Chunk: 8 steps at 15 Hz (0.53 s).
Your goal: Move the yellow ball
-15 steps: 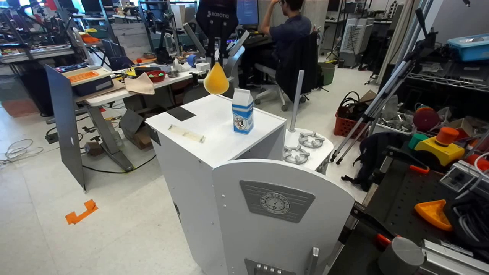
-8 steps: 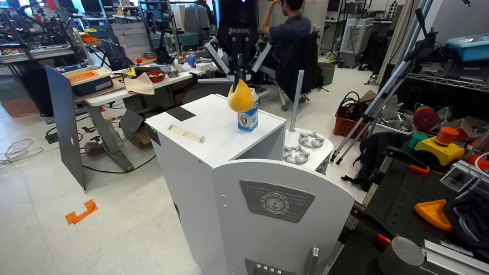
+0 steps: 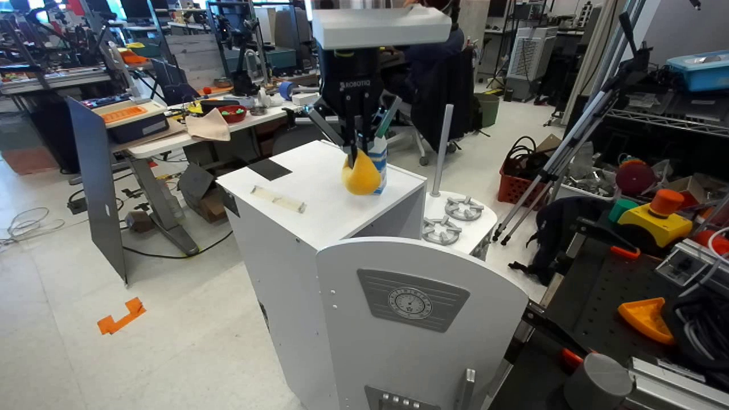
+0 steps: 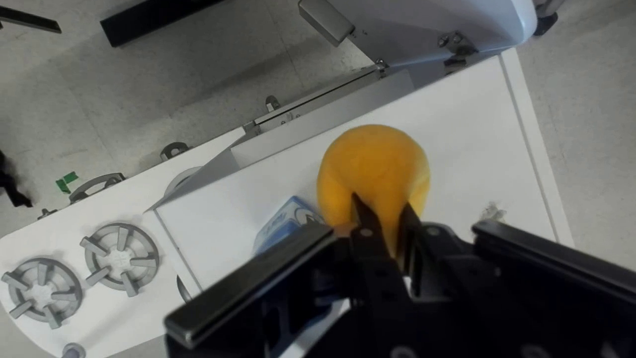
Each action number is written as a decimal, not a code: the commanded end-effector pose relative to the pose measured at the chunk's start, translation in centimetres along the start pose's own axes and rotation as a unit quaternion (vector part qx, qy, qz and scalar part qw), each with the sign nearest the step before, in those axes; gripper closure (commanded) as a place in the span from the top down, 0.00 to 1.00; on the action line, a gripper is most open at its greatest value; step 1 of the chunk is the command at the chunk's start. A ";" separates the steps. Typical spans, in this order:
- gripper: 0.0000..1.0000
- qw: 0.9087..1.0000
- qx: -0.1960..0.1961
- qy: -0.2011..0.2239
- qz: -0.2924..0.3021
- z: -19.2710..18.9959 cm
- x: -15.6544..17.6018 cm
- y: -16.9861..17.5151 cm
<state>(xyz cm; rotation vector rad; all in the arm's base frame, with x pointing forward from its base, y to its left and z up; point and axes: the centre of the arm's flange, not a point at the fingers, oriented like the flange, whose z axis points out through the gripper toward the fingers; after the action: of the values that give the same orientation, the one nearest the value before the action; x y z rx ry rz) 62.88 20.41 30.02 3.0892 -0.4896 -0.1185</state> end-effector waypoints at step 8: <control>0.03 0.999 -0.021 0.032 0.011 1.8 1.8 -2.6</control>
<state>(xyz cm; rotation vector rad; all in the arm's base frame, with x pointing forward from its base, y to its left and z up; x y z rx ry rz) 63.74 21.77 28.26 3.0561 -0.4949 -0.0591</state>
